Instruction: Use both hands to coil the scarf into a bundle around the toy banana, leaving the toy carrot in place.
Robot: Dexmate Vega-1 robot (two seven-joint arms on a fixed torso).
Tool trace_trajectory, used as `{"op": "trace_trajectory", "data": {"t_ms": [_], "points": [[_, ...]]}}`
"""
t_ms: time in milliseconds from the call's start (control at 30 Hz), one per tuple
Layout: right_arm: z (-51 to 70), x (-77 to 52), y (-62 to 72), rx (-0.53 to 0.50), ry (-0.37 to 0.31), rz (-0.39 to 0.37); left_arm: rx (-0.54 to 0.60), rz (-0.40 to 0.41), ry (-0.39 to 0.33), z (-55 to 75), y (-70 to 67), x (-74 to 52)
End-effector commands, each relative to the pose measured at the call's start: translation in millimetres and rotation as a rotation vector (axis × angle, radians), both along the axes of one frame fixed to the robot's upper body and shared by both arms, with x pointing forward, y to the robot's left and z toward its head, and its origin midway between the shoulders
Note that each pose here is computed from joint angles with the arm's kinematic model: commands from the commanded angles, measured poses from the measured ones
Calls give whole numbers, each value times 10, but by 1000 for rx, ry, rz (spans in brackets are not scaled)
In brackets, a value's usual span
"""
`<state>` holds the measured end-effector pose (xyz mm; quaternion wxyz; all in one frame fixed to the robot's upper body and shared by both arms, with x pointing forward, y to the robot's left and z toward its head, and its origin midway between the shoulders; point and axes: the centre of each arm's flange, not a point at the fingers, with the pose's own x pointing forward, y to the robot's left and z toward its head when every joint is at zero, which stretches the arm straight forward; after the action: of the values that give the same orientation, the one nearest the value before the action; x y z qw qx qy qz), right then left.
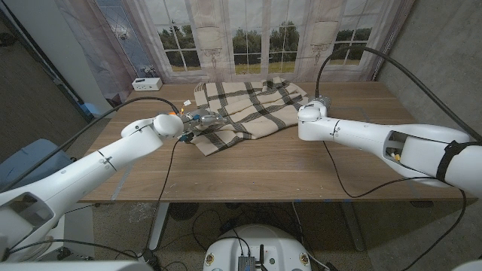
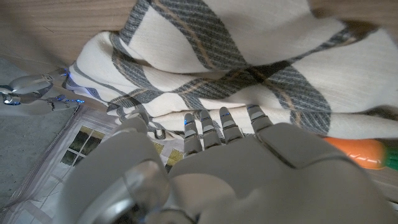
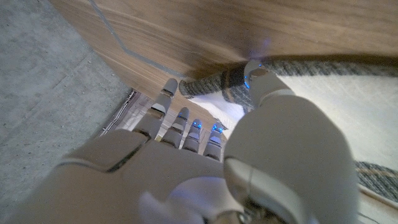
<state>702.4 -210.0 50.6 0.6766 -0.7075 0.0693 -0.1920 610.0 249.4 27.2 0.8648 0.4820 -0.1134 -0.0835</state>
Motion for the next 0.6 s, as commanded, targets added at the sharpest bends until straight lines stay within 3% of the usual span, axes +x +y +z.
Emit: {"op": "trace_trajectory", "data": {"t_ms": [33,300,600], "points": [[-6,285,103,-11,58,-9,-4,-17,22,-34,17,-10],[2,476,81,36,127,-35,-8,-11,27,-43,55,-31],[-64,469,29,3,33,-72,-5,-15,35,-27,69,-11]]}}
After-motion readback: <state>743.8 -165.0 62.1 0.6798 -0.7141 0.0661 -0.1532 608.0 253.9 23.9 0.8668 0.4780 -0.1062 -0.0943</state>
